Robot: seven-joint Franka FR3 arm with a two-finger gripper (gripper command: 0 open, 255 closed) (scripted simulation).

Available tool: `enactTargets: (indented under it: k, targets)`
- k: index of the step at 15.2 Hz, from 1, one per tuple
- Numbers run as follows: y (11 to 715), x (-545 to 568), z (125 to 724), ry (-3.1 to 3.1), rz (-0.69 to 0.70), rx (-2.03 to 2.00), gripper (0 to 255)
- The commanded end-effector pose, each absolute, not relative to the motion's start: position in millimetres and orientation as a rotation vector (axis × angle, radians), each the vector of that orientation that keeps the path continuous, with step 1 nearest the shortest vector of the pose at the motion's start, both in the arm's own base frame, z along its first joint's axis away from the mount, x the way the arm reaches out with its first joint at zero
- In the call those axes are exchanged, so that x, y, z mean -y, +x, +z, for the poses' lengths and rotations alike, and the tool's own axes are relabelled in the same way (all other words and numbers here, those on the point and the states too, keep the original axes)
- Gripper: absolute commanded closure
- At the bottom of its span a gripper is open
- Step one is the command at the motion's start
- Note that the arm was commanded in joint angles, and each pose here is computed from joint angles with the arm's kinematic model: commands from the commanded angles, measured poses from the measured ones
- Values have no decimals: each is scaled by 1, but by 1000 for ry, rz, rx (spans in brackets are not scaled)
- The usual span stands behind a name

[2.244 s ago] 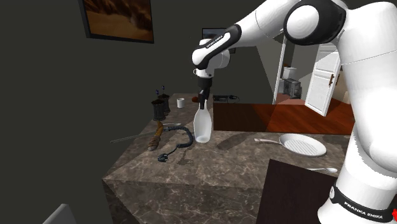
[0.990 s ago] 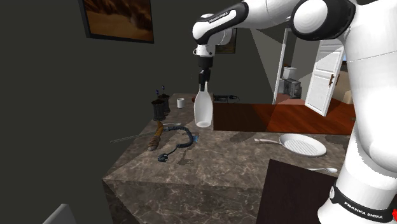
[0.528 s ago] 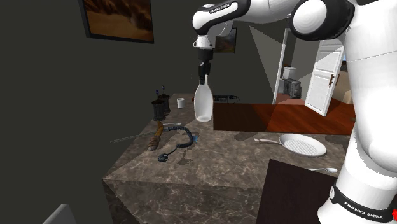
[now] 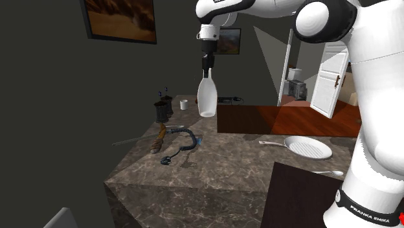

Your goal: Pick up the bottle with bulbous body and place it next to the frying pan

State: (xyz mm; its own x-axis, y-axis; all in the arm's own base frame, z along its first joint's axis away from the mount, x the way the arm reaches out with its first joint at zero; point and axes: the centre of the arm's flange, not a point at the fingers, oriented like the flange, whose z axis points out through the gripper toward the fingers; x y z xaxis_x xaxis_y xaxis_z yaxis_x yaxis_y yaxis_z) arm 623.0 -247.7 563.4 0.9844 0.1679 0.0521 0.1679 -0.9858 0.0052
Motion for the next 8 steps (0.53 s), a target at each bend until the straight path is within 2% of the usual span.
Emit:
enactTargets:
  k: [1, 8]
  targets:
    - [623, 248, 575, 3128, 82, -265, 255]
    - [557, 293, 578, 3128, 82, -265, 255]
